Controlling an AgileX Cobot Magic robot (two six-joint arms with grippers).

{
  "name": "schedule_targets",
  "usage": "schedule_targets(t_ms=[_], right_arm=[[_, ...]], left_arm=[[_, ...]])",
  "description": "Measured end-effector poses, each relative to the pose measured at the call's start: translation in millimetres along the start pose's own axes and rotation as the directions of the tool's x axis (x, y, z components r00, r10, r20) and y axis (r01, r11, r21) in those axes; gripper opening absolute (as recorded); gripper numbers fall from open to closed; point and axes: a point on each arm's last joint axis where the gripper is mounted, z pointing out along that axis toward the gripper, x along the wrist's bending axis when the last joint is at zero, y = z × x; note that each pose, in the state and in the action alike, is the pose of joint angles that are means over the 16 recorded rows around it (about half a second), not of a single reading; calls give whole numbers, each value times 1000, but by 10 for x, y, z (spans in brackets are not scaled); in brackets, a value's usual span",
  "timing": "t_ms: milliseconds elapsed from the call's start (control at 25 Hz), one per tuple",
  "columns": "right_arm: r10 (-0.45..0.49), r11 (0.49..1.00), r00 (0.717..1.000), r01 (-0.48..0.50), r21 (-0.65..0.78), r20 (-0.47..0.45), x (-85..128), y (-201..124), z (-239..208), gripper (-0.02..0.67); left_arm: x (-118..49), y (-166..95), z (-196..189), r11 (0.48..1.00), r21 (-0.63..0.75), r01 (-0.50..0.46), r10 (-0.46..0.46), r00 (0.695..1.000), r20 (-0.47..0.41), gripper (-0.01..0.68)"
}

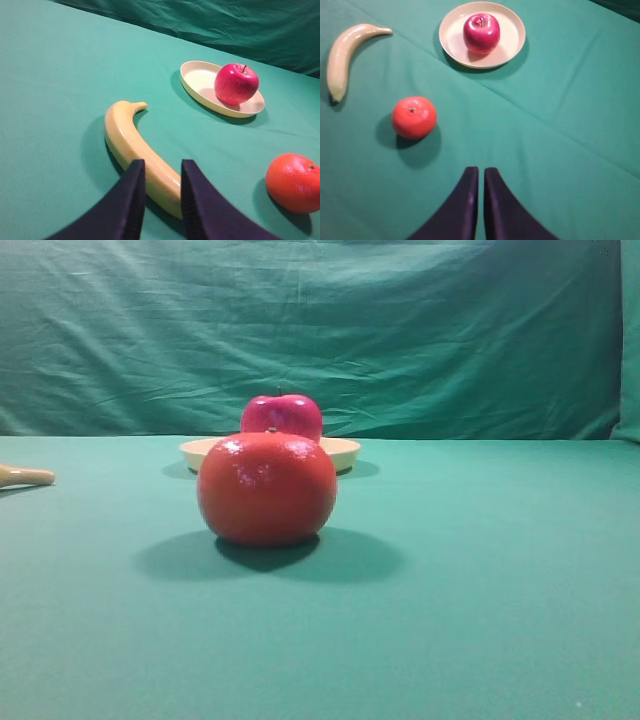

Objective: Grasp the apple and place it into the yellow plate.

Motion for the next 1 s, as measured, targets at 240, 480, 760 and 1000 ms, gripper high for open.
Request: schedule_targets(t_ms=[240,480,760,1000], right_arm=[[49,990,996,-40,-132,69,-92,-359,-30,0],[118,958,980,-69,-279,162,-158,-834,-15,0],[185,915,950,-72,-398,253,-166,-1422,158,0],[229,895,926,-80,-438,301,-162,-1837,382,0]], left_arm=[[0,0,0,1000,0,0,0,1000,0,157],[0,0,0,1000,0,0,0,1000,0,157],[0,0,0,1000,0,0,0,1000,0,157],[0,0,0,1000,0,0,0,1000,0,157]])
